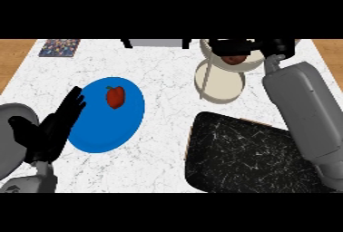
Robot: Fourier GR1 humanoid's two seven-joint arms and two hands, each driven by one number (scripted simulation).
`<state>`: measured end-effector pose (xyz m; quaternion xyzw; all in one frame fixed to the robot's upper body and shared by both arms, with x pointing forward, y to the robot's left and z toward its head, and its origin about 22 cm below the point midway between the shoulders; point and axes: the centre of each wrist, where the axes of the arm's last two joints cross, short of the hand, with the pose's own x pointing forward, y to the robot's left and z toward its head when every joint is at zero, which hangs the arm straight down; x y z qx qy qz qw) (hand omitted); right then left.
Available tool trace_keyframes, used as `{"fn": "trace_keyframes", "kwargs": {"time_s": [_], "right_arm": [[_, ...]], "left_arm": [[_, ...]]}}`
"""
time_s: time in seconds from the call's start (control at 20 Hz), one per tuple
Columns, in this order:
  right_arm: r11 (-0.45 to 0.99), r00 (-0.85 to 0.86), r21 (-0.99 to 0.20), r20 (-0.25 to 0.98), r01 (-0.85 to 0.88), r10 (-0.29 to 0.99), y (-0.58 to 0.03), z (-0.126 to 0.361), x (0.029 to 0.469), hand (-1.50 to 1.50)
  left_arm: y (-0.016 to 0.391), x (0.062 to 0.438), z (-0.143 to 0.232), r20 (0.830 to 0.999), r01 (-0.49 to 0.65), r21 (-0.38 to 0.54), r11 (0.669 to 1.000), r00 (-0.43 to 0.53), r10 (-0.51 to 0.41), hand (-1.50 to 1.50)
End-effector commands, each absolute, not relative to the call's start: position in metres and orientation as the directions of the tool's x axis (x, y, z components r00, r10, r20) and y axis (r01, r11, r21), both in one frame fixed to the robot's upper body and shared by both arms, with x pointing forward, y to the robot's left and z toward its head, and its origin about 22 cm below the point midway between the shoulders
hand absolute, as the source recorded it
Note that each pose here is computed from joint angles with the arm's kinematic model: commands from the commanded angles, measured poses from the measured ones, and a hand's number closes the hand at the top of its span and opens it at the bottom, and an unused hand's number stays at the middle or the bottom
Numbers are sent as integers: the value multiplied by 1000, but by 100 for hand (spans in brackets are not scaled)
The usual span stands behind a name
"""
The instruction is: Pick the pear from the tray and place it in the tiered basket
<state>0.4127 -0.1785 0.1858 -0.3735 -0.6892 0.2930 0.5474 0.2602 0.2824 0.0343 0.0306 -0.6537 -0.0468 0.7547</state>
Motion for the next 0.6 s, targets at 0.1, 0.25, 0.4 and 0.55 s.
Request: {"fn": "trace_keyframes", "kwargs": {"time_s": [0.1,0.25,0.4,0.55], "right_arm": [[597,-131,-722,593,350,794,-173,153,420,150],[618,-136,-714,612,329,779,-166,160,442,150],[615,-159,-727,597,306,786,-169,161,446,-150],[596,-155,-747,578,294,801,-163,149,449,-150]], "left_arm": [[294,262,45,983,42,110,993,146,-115,0],[293,262,46,984,45,106,993,142,-112,0],[303,274,52,984,34,107,994,140,-111,0],[290,251,45,983,36,113,993,144,-117,0]]}}
